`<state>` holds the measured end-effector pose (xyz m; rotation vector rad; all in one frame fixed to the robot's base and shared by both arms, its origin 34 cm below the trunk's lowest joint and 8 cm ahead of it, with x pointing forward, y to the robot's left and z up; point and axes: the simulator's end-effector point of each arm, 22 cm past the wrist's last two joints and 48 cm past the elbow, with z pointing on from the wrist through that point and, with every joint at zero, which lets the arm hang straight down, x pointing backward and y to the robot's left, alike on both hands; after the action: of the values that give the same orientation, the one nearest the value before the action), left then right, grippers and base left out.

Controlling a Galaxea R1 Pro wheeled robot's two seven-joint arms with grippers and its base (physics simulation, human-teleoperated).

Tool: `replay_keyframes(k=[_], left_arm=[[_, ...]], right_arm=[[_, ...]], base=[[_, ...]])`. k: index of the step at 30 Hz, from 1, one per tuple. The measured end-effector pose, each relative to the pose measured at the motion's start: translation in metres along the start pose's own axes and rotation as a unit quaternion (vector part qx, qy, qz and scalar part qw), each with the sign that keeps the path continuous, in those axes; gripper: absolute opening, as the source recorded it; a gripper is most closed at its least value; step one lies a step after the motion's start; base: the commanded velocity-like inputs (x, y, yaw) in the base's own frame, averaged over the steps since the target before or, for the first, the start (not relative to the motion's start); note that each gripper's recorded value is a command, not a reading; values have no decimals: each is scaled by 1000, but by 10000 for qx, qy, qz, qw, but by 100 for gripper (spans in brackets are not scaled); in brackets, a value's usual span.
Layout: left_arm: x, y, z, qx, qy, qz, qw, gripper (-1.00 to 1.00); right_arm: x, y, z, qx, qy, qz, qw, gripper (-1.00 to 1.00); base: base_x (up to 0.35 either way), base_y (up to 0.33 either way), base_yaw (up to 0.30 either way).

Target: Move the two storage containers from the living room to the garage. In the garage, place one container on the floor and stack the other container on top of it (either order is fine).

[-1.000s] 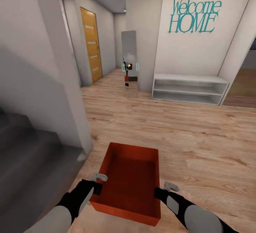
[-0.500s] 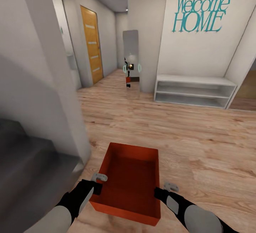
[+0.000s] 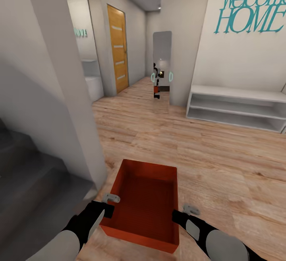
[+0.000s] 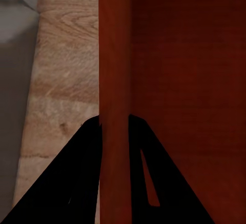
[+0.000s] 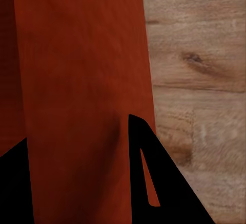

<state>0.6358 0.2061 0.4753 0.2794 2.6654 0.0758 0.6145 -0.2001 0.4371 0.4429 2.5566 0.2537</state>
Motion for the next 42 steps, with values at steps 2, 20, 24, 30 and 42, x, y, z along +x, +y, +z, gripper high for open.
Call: replay_keyframes(k=[2, 20, 24, 30, 42], left_arm=[[0, 0, 0, 1, 0, 3, 10000, -100], [0, -1, 0, 1, 2, 9, 10000, -100], [0, -1, 0, 0, 1, 11, 10000, -100], [0, -1, 0, -15, 2, 62, 10000, -100], [1, 0, 0, -22, 1, 83, 10000, -100]], right_arm=[[0, 0, 0, 0, 1, 1, 10000, -100], [1, -1, 0, 2, 1, 9, 10000, -100], [1, -1, 0, 2, 1, 10, 10000, -100], [6, -2, 0, 8, -4, 60, 10000, -100], [8, -3, 0, 11, -7, 78, 10000, -100]], base=[[311, -189, 31], [300, -203, 2], [298, -205, 0], [298, -205, 0], [298, -204, 0]])
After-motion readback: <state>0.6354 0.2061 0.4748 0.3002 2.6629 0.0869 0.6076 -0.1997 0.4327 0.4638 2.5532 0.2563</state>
